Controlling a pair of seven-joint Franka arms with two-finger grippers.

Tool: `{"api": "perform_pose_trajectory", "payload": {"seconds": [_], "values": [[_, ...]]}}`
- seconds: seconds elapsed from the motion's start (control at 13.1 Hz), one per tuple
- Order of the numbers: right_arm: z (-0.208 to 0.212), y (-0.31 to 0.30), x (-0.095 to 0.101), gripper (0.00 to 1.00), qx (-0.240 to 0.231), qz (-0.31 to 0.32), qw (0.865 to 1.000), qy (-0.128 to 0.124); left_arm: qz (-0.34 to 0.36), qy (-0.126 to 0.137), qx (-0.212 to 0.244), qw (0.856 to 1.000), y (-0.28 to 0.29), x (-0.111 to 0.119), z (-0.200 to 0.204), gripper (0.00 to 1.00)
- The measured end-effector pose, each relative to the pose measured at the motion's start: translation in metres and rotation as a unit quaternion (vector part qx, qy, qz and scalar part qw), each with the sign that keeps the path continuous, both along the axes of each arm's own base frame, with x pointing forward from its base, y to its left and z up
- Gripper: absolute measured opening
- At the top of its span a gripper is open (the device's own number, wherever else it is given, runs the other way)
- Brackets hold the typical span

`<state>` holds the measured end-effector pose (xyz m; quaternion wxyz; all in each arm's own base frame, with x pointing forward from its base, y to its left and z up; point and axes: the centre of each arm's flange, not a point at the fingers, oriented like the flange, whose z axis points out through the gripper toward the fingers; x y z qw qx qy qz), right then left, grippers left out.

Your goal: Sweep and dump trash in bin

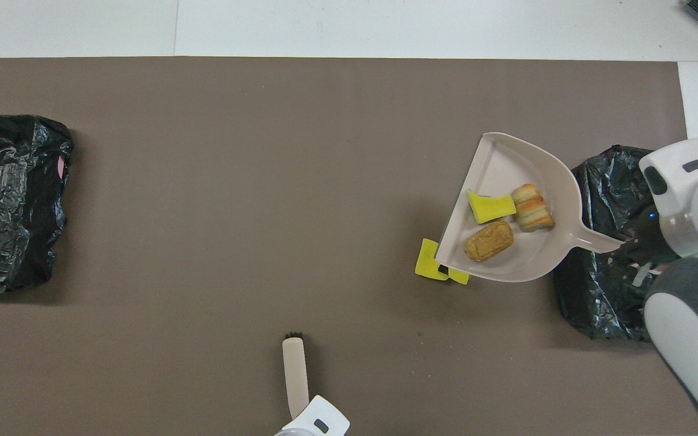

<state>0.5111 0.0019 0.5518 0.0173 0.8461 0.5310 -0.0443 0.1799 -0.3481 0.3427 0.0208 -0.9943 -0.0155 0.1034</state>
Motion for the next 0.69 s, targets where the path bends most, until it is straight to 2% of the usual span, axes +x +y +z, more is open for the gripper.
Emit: {"api": "perform_pose_trajectory", "payload": {"seconds": [0.31,0.54,0.69], "values": [[0.003,-0.1,-0.008,0.32,0.004,0.015,1.0,0.002,0.002,0.014,-0.004,1.0,0.001,0.001,-0.005,0.26],[0.005,-0.165,-0.016,0.32,-0.031,0.016,0.999,-0.012,-0.012,0.021,-0.015,1.0,0.004,0.011,-0.008,0.26],[-0.001,-0.213,-0.021,0.32,-0.057,0.025,0.998,-0.017,-0.015,0.022,-0.023,0.999,0.006,0.018,-0.009,0.3]]}}
